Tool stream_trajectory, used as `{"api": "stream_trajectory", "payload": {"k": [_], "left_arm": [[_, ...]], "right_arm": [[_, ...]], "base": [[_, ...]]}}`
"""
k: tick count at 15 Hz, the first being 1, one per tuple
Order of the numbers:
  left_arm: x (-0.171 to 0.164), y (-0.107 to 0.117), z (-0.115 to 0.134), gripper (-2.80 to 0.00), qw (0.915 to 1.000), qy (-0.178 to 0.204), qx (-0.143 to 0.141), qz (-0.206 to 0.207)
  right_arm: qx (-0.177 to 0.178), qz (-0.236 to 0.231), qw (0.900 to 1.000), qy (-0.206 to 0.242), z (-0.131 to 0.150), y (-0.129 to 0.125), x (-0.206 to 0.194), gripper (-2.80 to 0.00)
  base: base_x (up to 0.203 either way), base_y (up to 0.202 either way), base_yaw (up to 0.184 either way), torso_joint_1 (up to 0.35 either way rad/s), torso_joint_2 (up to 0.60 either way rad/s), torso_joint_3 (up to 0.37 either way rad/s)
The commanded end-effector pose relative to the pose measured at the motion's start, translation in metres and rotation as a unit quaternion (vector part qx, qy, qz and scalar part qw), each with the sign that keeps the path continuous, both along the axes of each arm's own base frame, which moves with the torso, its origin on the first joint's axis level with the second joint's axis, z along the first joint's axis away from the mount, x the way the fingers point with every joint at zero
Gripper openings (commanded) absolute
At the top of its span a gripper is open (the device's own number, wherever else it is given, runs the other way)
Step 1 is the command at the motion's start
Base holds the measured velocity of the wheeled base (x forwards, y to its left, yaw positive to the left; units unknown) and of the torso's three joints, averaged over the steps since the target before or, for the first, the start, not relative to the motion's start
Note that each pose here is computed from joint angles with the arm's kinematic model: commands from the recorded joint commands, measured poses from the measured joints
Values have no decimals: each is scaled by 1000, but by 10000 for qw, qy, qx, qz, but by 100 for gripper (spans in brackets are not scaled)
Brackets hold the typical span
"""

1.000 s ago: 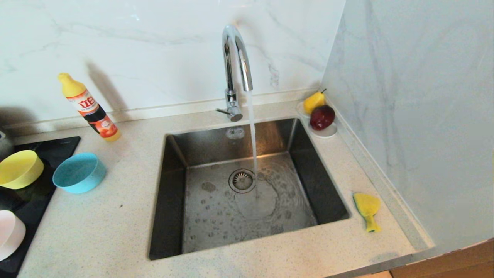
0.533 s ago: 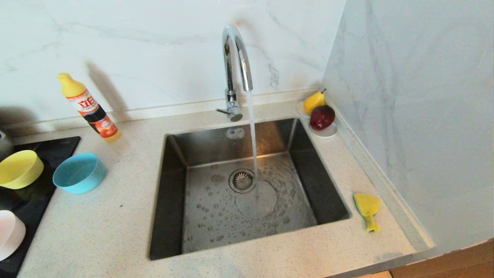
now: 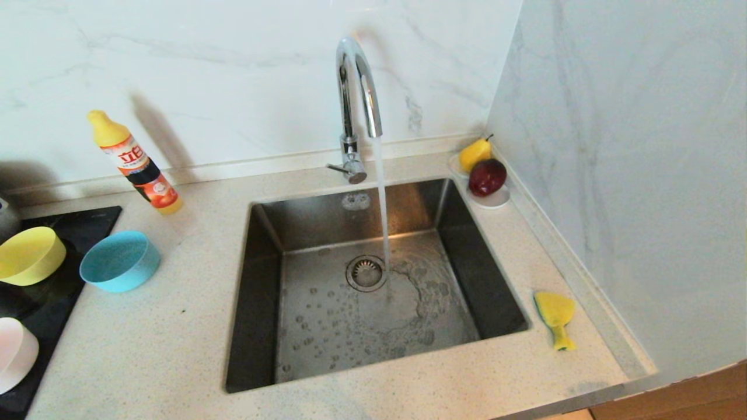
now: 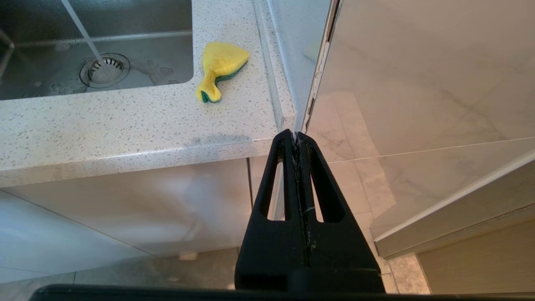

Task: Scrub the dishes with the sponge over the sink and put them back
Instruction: Turn off the faucet

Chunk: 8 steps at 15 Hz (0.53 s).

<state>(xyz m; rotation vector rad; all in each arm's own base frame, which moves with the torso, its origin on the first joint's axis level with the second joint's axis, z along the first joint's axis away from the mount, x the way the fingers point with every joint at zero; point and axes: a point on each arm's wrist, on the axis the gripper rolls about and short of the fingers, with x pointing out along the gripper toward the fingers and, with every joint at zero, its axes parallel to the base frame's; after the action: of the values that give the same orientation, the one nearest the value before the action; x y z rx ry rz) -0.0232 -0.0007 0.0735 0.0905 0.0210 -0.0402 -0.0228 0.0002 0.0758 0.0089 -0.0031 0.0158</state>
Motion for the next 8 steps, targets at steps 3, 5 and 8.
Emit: {"api": "stream_trajectory", "payload": {"k": [3, 5, 8], "left_arm": [[0, 0, 0, -280, 9999, 51, 99, 8], [-2, 0, 7, -280, 9999, -73, 120, 1], [-12, 0, 75, -280, 9984, -554, 92, -49]], "right_arm": [[1, 6, 10000, -2, 0, 0, 0, -280], [1, 6, 10000, 1, 0, 0, 0, -280], [1, 6, 10000, 1, 0, 0, 0, -280]], "base": [[0, 0, 0, 0, 0, 0], [0, 0, 0, 0, 0, 0], [0, 0, 0, 0, 0, 0]]}}
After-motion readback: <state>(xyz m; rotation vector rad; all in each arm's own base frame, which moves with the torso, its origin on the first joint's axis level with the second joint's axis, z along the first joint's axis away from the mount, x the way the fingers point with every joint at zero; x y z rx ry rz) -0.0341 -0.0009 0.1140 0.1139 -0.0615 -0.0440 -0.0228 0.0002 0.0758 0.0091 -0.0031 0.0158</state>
